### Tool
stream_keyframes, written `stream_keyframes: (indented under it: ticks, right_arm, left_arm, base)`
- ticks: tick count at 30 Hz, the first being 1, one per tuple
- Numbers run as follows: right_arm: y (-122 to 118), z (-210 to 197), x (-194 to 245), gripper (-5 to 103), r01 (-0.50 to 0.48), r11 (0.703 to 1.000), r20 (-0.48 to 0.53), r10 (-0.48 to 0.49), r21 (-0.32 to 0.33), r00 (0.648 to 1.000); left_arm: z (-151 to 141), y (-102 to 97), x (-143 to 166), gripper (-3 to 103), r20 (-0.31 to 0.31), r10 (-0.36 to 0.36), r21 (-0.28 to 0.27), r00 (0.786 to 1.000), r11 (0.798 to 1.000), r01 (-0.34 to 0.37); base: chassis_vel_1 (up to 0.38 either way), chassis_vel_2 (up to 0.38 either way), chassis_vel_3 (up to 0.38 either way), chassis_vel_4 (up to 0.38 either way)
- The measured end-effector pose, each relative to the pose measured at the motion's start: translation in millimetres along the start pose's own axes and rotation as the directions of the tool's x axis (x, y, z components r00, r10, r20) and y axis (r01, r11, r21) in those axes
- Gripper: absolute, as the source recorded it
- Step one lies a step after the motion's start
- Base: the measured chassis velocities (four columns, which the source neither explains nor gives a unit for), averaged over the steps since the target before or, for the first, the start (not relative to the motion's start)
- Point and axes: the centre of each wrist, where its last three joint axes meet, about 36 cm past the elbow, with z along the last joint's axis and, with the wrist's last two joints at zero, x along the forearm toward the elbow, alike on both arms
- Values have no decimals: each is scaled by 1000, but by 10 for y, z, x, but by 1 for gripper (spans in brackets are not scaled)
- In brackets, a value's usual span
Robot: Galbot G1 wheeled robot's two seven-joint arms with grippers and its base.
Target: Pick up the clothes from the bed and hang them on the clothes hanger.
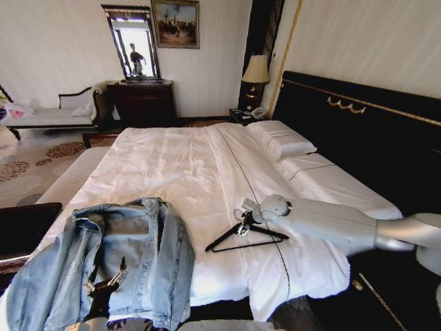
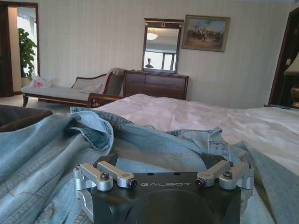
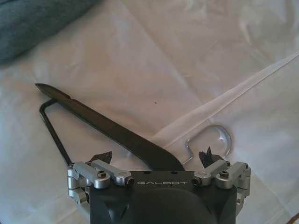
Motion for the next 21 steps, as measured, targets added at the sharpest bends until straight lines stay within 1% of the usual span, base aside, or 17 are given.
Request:
stream_keyframes:
  ticks: [4, 8, 13, 21]
  right_arm:
    - [-133, 140, -64, 100, -16, 1000, -53, 16, -8, 998]
    - [-184, 257, -96, 100, -28, 999, -79, 26, -19, 996]
    - [-174, 318, -174, 100, -24, 999, -94, 21, -30, 995]
    - [-163, 296, -329, 100, -17, 999, -111, 13, -31, 994]
  left_arm:
    - [3, 13, -5, 100, 5, -6, 5, 1000, 1000, 5]
    - [26, 6, -12, 100, 3, -6, 10, 1000, 1000, 6]
    - [31, -8, -32, 100, 6, -8, 16, 1000, 1000, 7]
    - [9, 3, -28, 100, 6, -16, 28, 1000, 999, 16]
  base:
    - [0, 0, 0, 0]
    - [0, 0, 0, 0]
    - [0, 0, 0, 0]
    - [0, 0, 0, 0]
